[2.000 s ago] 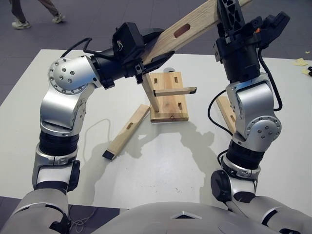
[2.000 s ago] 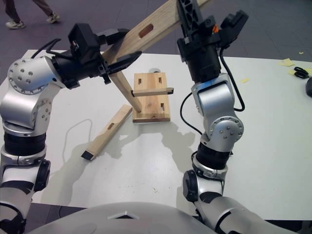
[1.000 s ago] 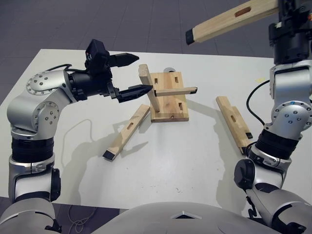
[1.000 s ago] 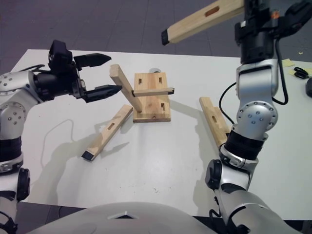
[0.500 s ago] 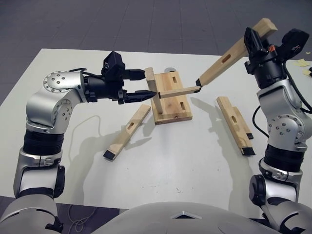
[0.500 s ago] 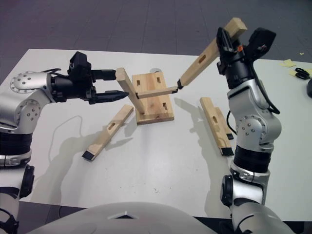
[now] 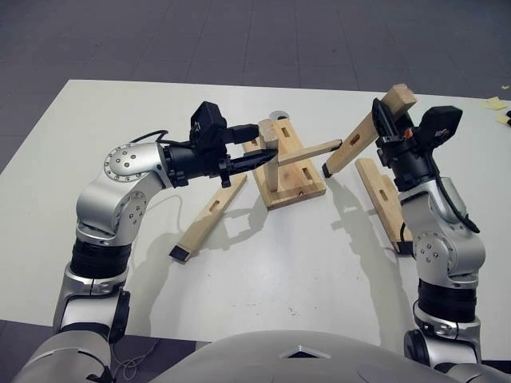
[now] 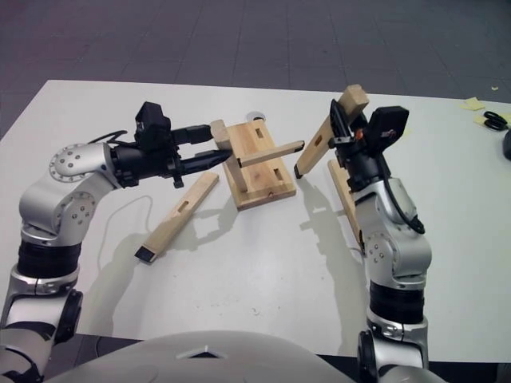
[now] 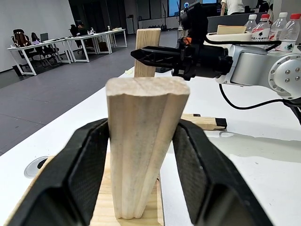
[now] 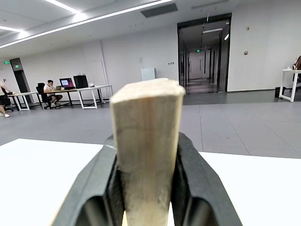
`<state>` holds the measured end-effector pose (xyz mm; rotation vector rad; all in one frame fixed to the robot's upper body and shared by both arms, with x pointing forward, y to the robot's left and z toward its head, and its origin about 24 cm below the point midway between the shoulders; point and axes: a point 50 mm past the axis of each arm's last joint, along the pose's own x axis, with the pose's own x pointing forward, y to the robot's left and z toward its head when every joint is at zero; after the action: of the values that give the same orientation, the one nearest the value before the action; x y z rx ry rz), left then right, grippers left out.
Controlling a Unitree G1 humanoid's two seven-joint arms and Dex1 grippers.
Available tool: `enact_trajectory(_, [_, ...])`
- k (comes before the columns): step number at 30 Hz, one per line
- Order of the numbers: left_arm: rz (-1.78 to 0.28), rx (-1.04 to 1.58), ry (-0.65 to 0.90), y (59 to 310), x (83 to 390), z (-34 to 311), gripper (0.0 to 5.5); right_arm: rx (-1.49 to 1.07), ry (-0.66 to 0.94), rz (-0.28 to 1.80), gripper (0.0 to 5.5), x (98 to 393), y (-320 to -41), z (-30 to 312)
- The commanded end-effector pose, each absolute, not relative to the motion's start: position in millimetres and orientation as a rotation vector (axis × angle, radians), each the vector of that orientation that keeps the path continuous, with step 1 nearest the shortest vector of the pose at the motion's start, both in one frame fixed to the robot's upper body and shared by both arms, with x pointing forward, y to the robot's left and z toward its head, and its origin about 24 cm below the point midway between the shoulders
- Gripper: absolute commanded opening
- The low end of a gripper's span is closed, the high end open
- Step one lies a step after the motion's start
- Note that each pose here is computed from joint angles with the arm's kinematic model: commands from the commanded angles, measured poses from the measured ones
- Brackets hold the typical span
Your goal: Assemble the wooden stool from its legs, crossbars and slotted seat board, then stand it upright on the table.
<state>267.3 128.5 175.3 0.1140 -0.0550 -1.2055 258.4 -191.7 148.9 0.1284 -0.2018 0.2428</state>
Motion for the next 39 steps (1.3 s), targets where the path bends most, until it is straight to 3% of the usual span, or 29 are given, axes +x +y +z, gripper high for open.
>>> enact_trajectory(1, [-1.204, 0.093, -0.001, 126.4, 264.3, 164.6, 2.09, 0.088, -0.236, 0.261, 1.04, 254.1, -187.0, 150.3])
enact_trajectory(15, [-1.189, 0.090, 0.011, 125.1, 263.1, 158.6, 2.09, 0.050, -0.320, 0.371, 1.04, 253.0, -155.1, 159.2])
enact_trajectory(35, [-1.181, 0.078, 0.019, 121.1, 263.1, 152.6, 2.09, 0.107, -0.369, 0.497, 1.04, 256.1, -156.7, 194.4])
enact_trajectory(39, [-1.182, 0.079, 0.019, 120.4, 263.0, 152.0, 2.09, 0.155, -0.276, 0.509, 1.04, 255.5, -154.8, 183.4])
